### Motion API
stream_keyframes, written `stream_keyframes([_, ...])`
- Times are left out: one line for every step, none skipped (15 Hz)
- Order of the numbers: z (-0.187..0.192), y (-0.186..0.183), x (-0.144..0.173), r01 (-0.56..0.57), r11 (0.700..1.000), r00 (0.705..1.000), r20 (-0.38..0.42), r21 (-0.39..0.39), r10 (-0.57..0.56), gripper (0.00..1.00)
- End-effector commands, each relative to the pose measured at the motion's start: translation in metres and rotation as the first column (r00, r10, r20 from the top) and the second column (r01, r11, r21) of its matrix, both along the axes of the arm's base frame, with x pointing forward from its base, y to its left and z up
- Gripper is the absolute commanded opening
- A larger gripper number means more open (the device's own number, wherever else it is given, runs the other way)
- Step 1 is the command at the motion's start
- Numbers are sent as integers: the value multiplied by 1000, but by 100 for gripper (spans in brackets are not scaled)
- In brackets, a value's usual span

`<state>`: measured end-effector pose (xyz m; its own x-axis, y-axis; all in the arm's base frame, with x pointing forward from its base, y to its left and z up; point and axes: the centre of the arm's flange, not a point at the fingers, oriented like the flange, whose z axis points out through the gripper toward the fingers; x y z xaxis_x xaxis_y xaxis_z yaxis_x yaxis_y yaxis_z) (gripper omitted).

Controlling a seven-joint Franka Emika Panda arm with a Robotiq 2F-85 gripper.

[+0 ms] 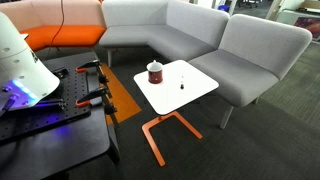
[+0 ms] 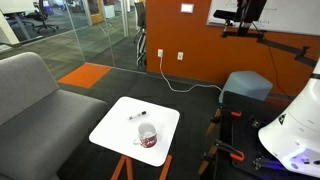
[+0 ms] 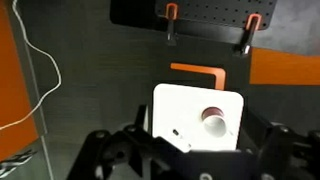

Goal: Pick up the marker and put it in the cup

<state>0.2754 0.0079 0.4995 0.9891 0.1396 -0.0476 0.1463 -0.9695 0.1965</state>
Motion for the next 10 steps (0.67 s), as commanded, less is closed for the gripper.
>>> stream_keyframes([0, 0, 0, 0, 1000, 1000, 0, 0, 0, 100])
stream_keyframes([0, 0, 0, 0, 1000, 1000, 0, 0, 0, 100])
stream_keyframes([0, 0, 0, 0, 1000, 1000, 0, 0, 0, 100])
stream_keyframes([-4, 0, 11, -23, 1000, 1000, 10, 12, 23, 100])
stream_keyframes([-7, 1, 21, -45, 999, 998, 34, 5, 45, 100])
stream_keyframes([-16, 2, 40, -71, 997, 996, 50, 20, 70, 100])
stream_keyframes([-26, 2, 58, -94, 996, 992, 87, 5, 93, 100])
stream_keyframes([-47, -2, 85, -116, 993, 988, 109, 30, 112, 100])
stream_keyframes([-69, -4, 108, -129, 991, 986, 112, 37, 125, 100])
stream_keyframes([-95, -7, 128, -149, 988, 985, 96, 37, 145, 100])
